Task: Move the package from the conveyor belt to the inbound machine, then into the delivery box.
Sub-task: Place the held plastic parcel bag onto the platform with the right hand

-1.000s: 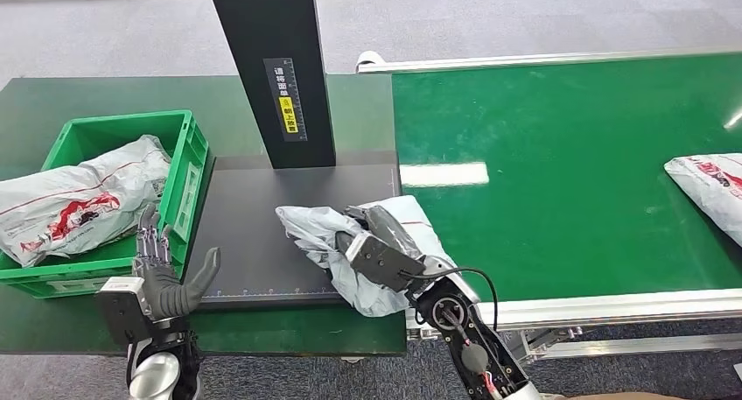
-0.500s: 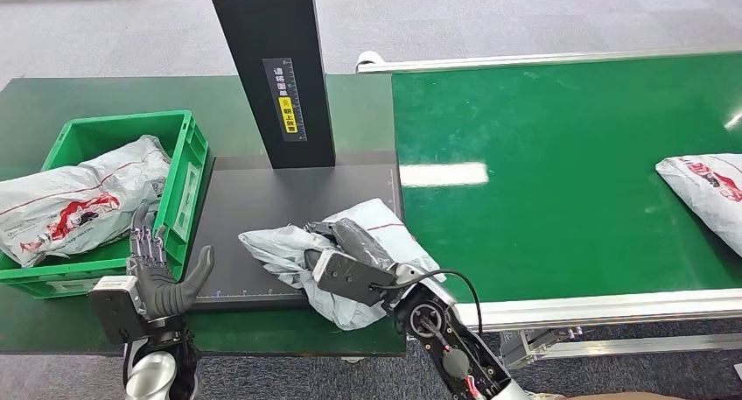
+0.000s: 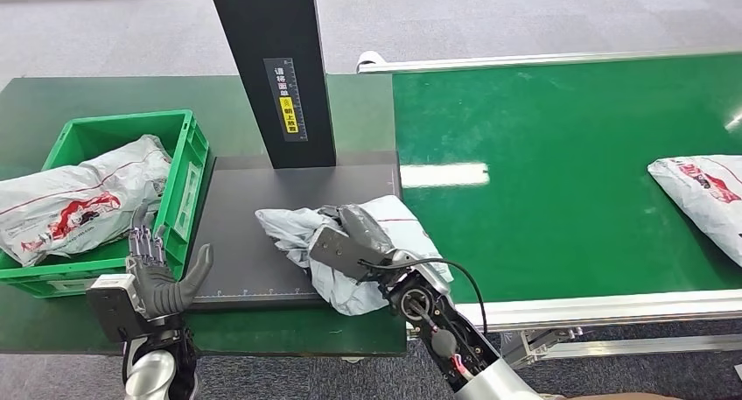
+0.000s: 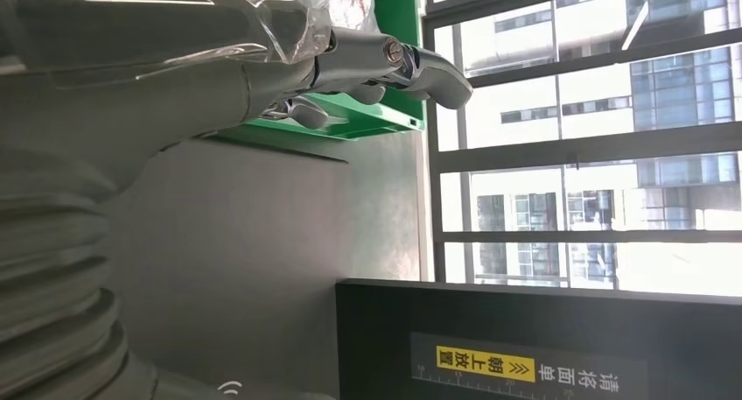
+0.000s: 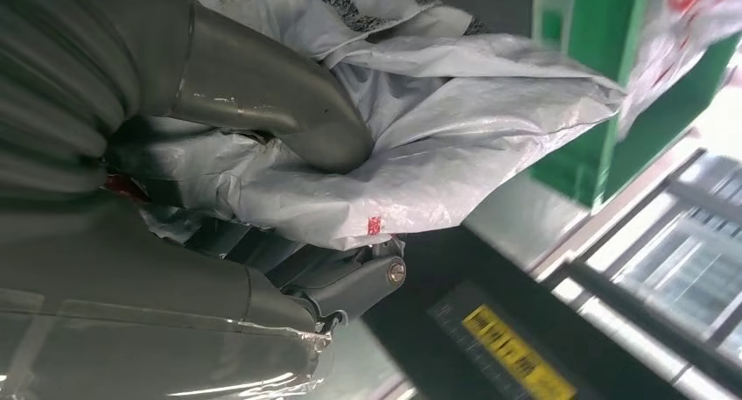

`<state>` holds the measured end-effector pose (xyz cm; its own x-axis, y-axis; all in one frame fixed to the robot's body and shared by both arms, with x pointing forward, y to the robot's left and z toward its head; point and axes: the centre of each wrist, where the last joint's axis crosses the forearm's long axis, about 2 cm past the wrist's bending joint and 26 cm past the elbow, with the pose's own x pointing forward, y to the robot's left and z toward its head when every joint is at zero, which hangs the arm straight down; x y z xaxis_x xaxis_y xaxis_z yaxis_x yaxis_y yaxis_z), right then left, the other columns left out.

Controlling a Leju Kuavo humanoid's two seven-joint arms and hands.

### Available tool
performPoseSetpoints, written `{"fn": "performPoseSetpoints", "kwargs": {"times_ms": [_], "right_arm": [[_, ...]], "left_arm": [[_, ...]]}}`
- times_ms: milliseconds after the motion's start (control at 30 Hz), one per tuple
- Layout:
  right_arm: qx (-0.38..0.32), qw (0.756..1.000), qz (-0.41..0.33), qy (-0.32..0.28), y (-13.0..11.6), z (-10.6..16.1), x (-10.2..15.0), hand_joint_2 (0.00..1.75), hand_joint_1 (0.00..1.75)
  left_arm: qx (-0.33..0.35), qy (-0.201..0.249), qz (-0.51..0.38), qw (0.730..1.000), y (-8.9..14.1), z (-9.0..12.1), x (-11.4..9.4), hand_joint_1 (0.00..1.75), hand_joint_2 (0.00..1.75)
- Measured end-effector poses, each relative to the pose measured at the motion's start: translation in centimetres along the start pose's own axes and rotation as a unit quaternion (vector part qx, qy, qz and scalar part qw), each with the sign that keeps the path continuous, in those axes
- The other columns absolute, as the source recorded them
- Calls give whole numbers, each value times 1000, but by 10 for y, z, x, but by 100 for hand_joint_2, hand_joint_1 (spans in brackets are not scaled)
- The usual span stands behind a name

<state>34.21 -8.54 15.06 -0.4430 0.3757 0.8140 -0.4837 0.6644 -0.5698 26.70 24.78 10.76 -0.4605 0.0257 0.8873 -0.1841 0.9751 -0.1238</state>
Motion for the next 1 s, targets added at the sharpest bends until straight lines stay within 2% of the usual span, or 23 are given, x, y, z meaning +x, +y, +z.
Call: {"fn": "performPoseSetpoints", "kwargs": {"times_ms": [267, 433, 833, 1000], "right_arm": [[-95, 994, 7, 51, -41, 1, -27, 175, 175], [-129, 988, 11, 84, -66, 6, -44, 175, 175], [-162, 980, 19, 115, -84, 13, -62, 175, 175], [-176, 977, 40, 109, -105, 7, -66, 175, 175]], "left_arm": [[-4, 5, 3, 1000, 0, 0, 0, 0, 175], [-7, 9, 5, 1000, -2, 0, -2, 0, 175], [-18, 16, 9, 1000, -5, 1, -6, 0, 175], [-32, 11, 11, 999, -12, 1, -10, 0, 175]]}}
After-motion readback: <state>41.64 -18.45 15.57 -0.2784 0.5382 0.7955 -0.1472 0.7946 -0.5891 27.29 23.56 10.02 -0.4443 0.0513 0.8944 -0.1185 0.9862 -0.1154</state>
